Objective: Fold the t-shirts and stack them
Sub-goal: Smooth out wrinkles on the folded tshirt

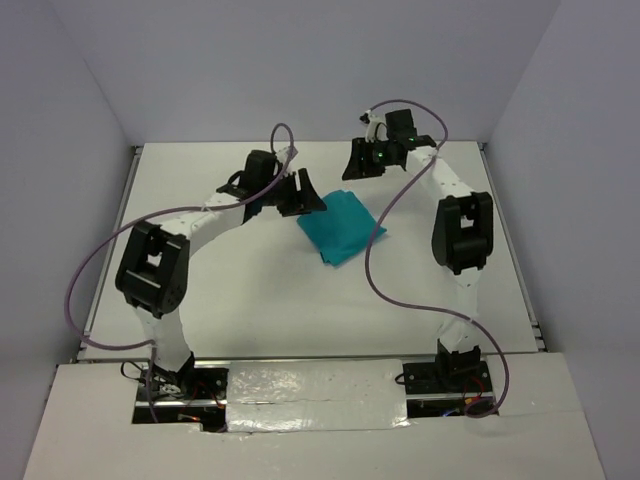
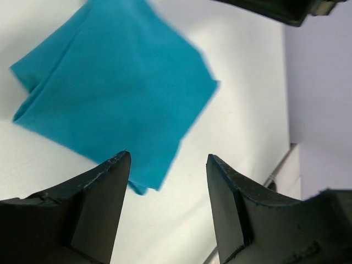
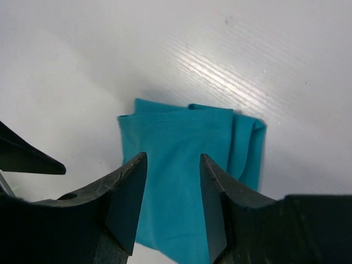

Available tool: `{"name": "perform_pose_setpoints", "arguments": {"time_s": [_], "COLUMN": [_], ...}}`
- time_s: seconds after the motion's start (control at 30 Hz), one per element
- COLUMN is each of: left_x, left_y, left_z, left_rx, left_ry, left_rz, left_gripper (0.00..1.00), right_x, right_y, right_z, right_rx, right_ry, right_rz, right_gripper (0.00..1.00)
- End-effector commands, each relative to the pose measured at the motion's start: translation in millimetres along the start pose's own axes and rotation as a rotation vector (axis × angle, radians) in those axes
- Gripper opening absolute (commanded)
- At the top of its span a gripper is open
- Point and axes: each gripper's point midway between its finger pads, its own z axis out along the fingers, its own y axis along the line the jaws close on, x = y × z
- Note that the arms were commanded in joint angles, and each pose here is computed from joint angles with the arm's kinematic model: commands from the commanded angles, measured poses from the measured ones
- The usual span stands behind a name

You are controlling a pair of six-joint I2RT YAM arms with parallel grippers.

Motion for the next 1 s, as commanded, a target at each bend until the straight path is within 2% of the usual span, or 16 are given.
{"name": "perform_pose_setpoints", "arguments": {"time_s": [0.0, 0.13, 0.23, 0.27, 0.33, 0.47, 0.63, 0.73, 0.97], "left_x": [1, 42, 66, 71, 84, 92, 85, 94, 116], "left_y": [-30, -36, -44, -45, -49, -52, -53, -34, -10], "left_z": [-21, -21, -15, -10, -3, 17, 40, 59, 65], "left_rx": [0.095, 0.126, 0.169, 0.179, 0.191, 0.208, 0.209, 0.16, 0.104], "left_ry": [-0.016, 0.07, 0.109, 0.12, 0.143, 0.159, 0.159, 0.199, 0.248], "left_rz": [0.048, 0.026, 0.018, 0.013, 0.008, 0.002, 0.001, -0.016, -0.043], "left_gripper": [0.7, 0.68, 0.66, 0.66, 0.65, 0.65, 0.65, 0.65, 0.65], "right_x": [-34, -7, 23, 33, 49, 67, 66, 71, 90], "right_y": [45, 43, 48, 45, 40, 22, -9, -27, -57], "right_z": [-45, -51, -51, -50, -47, -39, -28, -19, -1], "right_rx": [-0.078, -0.093, -0.14, -0.139, -0.128, -0.069, 0.062, 0.122, 0.192], "right_ry": [-0.126, -0.076, -0.004, 0.021, 0.062, 0.117, 0.119, 0.148, 0.218], "right_rz": [-0.17, -0.163, -0.162, -0.16, -0.143, -0.104, -0.059, -0.03, 0.029], "right_gripper": [0.51, 0.49, 0.38, 0.3, 0.25, 0.21, 0.16, 0.15, 0.16]}}
